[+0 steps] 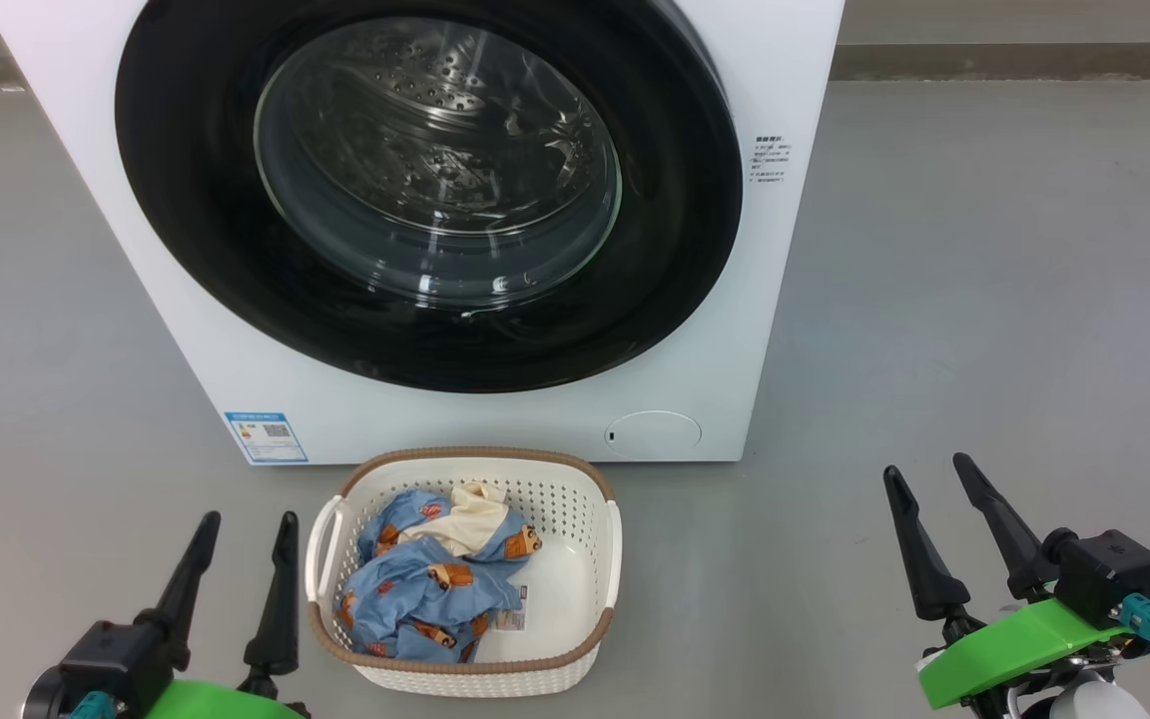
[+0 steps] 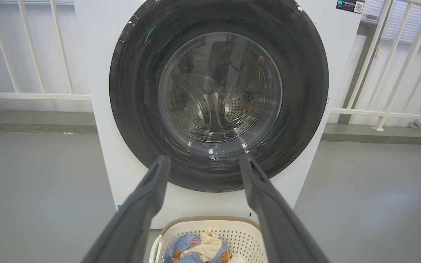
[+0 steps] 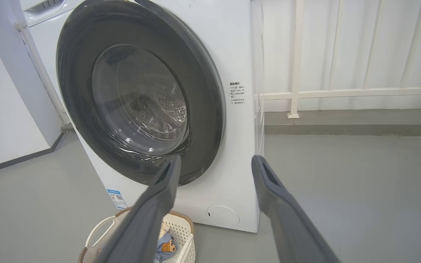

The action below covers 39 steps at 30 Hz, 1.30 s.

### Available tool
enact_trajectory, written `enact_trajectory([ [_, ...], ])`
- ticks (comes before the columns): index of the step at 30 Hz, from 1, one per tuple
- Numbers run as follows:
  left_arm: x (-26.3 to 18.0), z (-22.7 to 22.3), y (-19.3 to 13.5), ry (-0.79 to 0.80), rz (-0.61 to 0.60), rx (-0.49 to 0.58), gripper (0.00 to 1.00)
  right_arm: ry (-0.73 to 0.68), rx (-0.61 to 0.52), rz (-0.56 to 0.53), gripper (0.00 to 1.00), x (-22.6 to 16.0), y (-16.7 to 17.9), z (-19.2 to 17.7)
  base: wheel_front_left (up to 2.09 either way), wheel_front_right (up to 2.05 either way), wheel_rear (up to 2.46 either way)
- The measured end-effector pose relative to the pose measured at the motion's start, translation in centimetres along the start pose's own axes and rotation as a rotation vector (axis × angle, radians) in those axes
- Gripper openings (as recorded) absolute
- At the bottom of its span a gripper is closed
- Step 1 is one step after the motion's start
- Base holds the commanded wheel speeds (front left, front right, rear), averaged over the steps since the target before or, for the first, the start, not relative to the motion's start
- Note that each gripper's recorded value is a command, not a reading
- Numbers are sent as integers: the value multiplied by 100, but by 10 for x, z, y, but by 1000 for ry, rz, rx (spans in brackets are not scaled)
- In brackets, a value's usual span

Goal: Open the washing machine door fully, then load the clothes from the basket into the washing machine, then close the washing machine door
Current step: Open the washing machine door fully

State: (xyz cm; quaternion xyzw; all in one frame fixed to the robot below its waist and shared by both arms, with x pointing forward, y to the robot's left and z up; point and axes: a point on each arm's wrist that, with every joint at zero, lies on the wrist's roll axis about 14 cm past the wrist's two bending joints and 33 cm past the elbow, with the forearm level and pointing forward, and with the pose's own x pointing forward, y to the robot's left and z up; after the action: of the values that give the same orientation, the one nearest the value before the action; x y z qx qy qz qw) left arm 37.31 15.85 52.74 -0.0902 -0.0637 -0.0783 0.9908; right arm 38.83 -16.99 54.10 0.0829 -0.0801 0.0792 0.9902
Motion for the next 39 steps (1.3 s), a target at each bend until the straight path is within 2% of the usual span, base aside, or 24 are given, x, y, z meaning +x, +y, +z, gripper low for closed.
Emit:
enact_trajectory([
  [27, -1, -3, 4, 11, 9, 5, 100, 0, 8, -5, 100, 4, -2, -1, 0, 0, 0],
  [39, 6, -7, 13, 18, 34, -8, 100, -29, -20, -15, 100, 31, -16, 9, 0, 0, 0],
])
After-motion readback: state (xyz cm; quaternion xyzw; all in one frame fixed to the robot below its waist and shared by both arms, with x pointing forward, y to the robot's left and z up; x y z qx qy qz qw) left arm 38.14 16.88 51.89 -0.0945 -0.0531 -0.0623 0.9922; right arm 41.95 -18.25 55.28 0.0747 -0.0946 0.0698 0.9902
